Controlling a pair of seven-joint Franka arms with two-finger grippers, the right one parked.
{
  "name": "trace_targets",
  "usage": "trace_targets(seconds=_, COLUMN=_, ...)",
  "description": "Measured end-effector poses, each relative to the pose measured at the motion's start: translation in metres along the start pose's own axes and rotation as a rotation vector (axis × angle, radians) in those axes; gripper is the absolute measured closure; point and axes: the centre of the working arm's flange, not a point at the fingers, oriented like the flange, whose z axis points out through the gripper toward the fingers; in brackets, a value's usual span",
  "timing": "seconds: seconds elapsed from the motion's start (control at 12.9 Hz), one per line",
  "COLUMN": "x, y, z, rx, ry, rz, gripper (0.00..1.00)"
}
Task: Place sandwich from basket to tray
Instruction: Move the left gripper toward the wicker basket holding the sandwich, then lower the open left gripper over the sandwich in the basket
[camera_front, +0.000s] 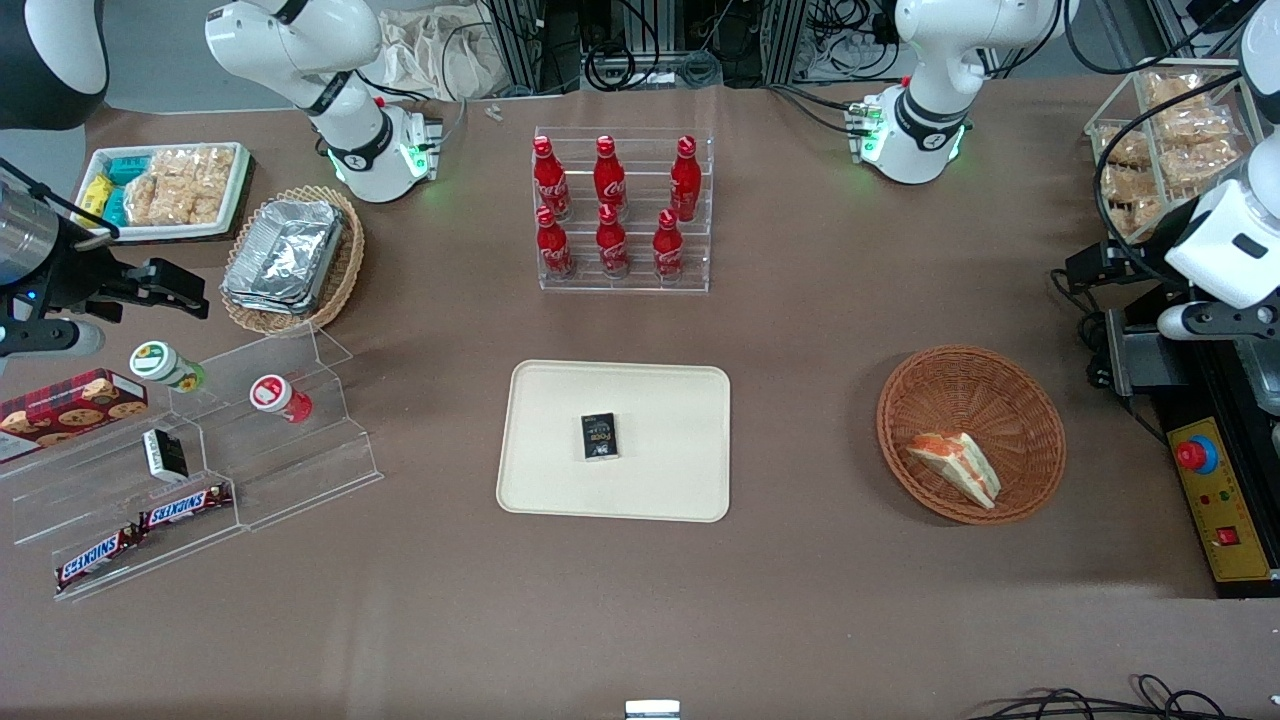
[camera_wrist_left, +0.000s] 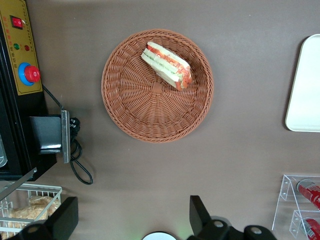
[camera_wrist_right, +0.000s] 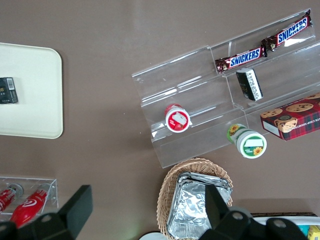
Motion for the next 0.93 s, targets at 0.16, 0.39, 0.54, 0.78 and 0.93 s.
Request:
trace_targets(seconds=0.16, x=0.003, y=0.005, z=0.006, rx=-0.027, ry=-0.012, rz=0.005, gripper=0.00)
trace_targets(seconds=0.39, x=0.013, y=0.009, z=0.025, rx=-0.047, ry=-0.049, rz=0.007, gripper=0.00)
trace_targets(seconds=0.54, x=0.019, y=0.012, z=0.042, rx=-0.068, ry=-0.082, rz=-0.007, gripper=0.00)
trace_targets(seconds=0.78, x=0.032, y=0.014, z=0.070, rx=-0.069, ry=-0.065, rz=-0.105, gripper=0.01)
trace_targets(seconds=0.93, x=0.042, y=0.014, z=0.098, rx=-0.073, ry=-0.017, rz=-0.149, gripper=0.01)
